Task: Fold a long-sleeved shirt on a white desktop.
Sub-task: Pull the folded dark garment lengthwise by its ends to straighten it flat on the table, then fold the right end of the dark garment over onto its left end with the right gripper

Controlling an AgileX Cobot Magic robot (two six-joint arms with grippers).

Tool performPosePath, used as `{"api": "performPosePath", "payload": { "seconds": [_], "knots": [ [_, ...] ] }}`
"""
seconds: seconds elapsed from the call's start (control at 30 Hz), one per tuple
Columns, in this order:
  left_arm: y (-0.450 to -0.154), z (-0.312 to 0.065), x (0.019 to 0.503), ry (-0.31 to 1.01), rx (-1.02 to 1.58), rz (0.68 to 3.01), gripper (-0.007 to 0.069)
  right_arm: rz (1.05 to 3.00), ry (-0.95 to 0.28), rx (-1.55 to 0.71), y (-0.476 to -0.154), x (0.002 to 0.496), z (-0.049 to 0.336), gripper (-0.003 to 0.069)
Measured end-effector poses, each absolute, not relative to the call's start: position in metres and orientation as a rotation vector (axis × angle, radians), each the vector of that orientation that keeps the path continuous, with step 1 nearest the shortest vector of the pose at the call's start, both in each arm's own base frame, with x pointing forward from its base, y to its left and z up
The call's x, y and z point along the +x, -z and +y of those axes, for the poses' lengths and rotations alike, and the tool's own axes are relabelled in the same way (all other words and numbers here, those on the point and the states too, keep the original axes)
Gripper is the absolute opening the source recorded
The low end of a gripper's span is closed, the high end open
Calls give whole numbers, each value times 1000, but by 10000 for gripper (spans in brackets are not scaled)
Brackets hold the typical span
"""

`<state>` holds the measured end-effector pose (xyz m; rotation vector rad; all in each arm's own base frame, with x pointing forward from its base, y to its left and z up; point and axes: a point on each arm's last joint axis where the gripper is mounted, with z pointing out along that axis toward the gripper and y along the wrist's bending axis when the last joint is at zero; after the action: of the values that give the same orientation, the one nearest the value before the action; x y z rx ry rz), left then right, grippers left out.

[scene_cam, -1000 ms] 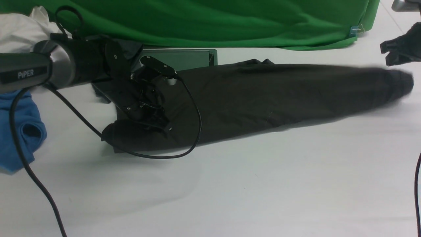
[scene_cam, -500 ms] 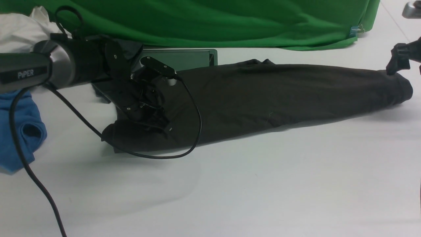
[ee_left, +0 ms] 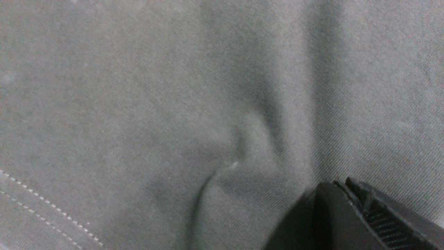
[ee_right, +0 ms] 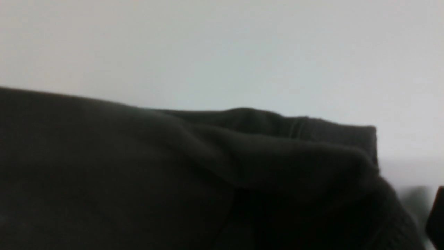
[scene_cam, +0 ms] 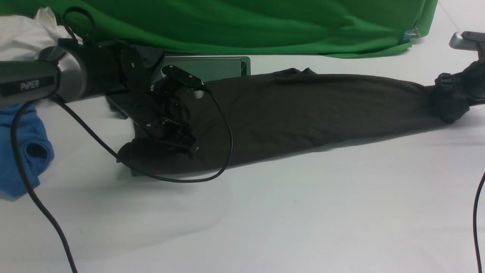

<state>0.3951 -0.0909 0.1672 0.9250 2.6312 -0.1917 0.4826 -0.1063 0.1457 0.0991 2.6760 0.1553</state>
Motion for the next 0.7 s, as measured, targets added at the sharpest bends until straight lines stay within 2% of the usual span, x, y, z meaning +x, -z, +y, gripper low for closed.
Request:
{"api": "performPosePath", "payload": {
  "seconds": [0.07,0.13,0.2,0.27,0.3,0.33,0.37,0.4,0.5,0.57,0.63,0.7],
  "knots": [
    [-167,-91,395,192,925,2631,17,2670,-173,93,-145,483,-105,632],
    [-167,-91,395,192,925,2631,17,2665,-200,81,-144,484,-103,564],
    [-167,-91,395,191,926,2631,17,2666,-219,66,-144,484,-102,470],
    [-170,-91,394,190,926,2624,17,2670,-236,63,-144,484,-101,327],
    [-176,-91,393,201,921,2618,17,2679,-247,59,-143,483,-100,232],
    [-179,-91,392,205,916,2614,17,2680,-250,58,-143,483,-100,200],
    [-184,-91,391,213,906,2606,17,2686,-258,57,-143,482,-100,143],
    [-203,-92,386,230,883,2571,17,2698,-274,52,-145,480,-99,85],
    [-248,-94,373,240,850,2461,17,2745,-290,25,-156,470,-103,60],
    [-285,-97,358,229,850,2362,17,2771,-259,52,-177,456,-114,60],
    [-301,-101,349,229,859,2316,17,2785,-229,79,-189,447,-121,60],
    [-340,-108,321,239,895,2213,17,2799,-95,195,-224,411,-144,59]
  ]
}}
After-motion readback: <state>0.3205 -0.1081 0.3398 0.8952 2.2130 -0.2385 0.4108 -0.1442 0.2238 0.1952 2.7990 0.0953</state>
